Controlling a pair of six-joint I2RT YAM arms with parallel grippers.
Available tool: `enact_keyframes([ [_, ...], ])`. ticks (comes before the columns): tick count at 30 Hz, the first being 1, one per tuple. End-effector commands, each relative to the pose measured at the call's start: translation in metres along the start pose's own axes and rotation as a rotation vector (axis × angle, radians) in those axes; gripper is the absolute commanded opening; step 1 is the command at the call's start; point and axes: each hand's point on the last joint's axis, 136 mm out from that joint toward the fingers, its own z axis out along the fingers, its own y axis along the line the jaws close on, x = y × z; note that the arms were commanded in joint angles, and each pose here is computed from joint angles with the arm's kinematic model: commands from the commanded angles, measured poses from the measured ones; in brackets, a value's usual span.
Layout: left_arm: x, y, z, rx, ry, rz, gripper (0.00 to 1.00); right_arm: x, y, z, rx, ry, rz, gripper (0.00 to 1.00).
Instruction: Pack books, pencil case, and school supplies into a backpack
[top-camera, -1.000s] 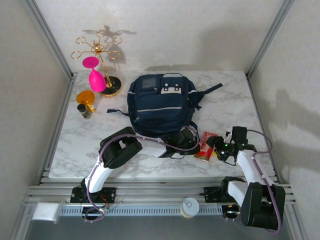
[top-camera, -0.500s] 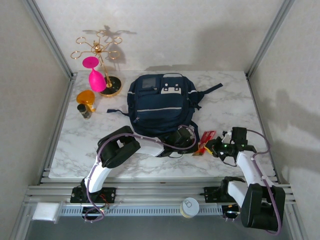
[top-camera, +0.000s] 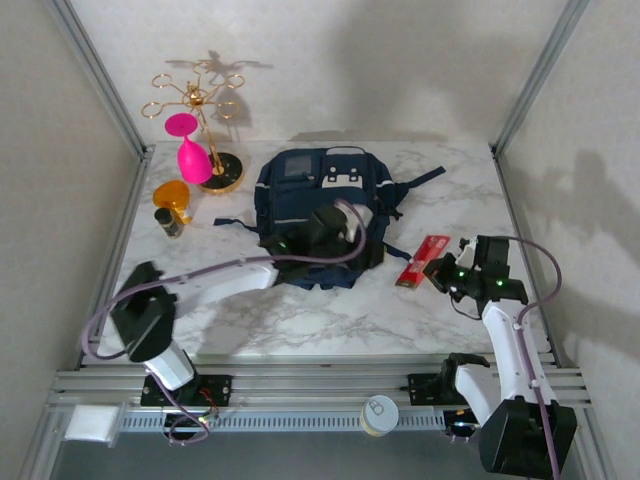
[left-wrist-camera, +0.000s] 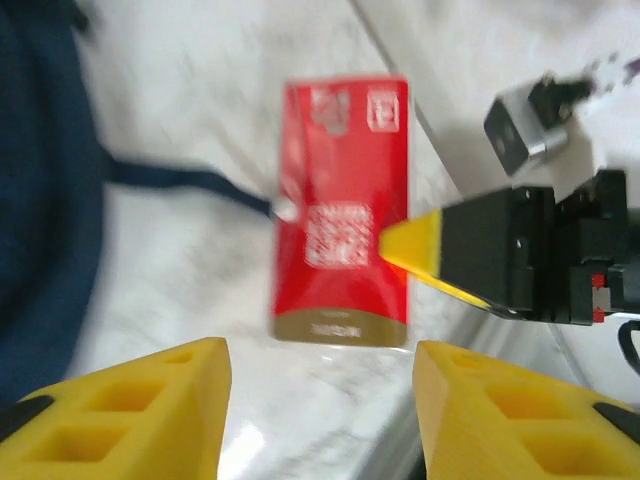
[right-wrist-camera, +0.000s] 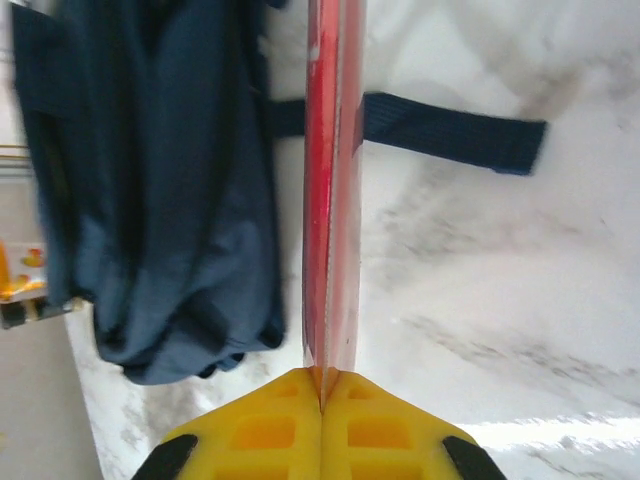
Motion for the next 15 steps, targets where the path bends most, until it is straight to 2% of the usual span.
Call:
enact_keyframes([
  [1,0.014,0.084,-0.032,-0.336,0.14,0.298,0.57,0.005,0.025,-0.005,-0.091,0.056,-0.015,0.0],
  [4,0.017,0.122,-0.045,-0.469,0.187,0.456,0.72,0.003,0.041,-0.007,-0.128,0.061,-0.031,0.0],
  [6,0.02,0.135,-0.044,-0.497,0.219,0.535,0.79,0.006,0.053,-0.005,-0.188,0.083,-0.029,0.0],
  [11,0.031,0.158,-0.03,-0.517,0.317,0.652,0.87,0.005,0.064,-0.004,-0.196,0.088,-0.054,0.0],
  [15,0.021,0.187,-0.026,-0.618,0.328,0.689,0.88,0.01,0.066,0.001,-0.208,0.103,-0.055,0.0],
])
